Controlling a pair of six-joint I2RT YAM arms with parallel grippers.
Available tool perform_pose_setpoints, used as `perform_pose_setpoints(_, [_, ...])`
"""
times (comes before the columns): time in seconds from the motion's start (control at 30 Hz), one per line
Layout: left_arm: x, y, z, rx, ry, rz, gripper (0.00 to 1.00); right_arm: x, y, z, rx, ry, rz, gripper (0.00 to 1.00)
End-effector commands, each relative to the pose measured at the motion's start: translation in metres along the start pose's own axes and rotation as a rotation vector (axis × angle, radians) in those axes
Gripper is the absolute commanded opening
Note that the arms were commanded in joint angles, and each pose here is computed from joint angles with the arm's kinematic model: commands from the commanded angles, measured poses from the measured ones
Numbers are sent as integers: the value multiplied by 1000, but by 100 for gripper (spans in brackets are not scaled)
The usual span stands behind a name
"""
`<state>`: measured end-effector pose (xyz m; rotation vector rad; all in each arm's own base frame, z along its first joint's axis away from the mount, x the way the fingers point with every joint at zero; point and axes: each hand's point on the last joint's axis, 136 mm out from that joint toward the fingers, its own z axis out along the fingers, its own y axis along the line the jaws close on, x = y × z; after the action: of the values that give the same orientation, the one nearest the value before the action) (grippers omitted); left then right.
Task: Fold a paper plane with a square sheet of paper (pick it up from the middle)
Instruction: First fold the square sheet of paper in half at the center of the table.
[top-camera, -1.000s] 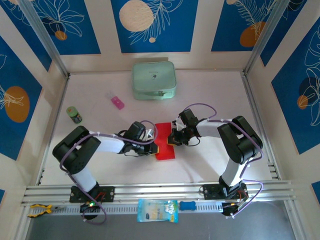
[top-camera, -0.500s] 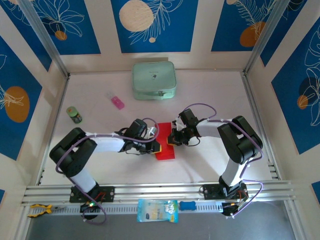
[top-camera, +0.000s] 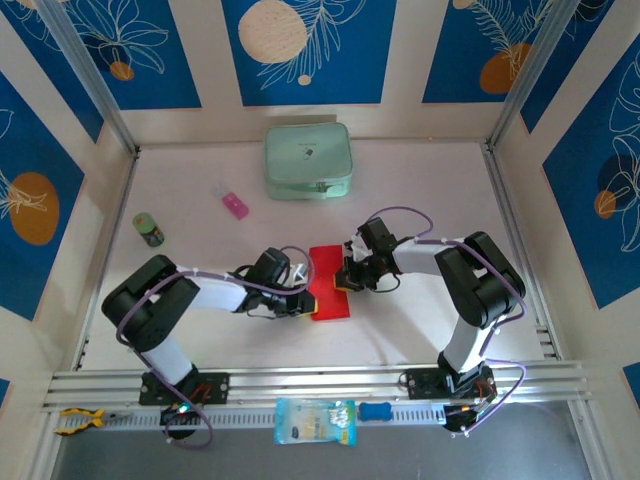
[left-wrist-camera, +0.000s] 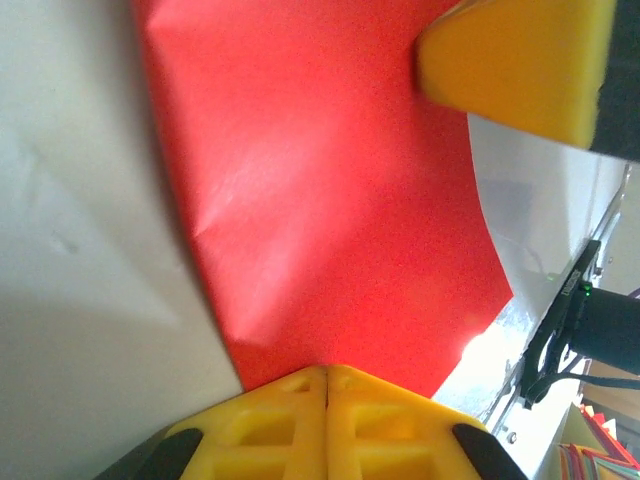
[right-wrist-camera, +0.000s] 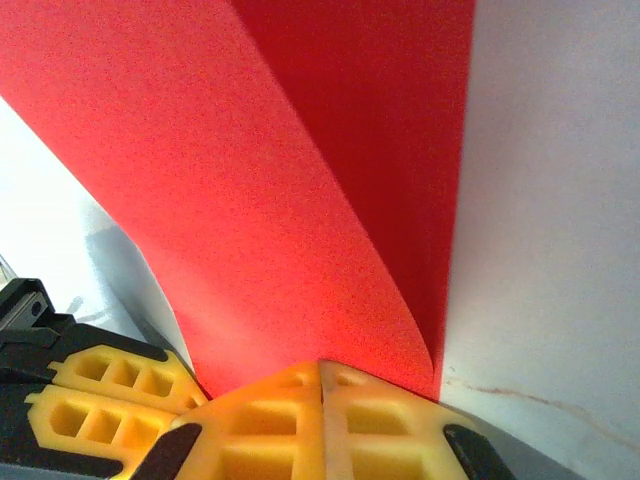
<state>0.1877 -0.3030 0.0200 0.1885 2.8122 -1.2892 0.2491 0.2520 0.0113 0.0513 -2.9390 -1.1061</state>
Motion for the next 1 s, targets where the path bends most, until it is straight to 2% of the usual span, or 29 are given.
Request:
perform_pose_setpoints(0.0, [8, -7, -7, -19, 27, 0, 8, 31, -63, 10, 236, 61, 114, 0])
perform_pose_setpoints(0.2, [1, -31, -9, 22, 25, 38, 9, 31, -63, 10, 238, 61, 115, 0])
perform_pose_setpoints(0.63, [35, 18, 7, -63, 106, -43, 8, 33, -64, 11, 237, 66, 115, 0])
perform_pose_setpoints(0.8, [47, 19, 2, -75, 135, -12, 9, 32, -64, 11, 239, 64, 116, 0])
perform_pose_setpoints(0.97, [57, 28, -3, -144, 158, 23, 10, 32, -64, 11, 237, 65, 116, 0])
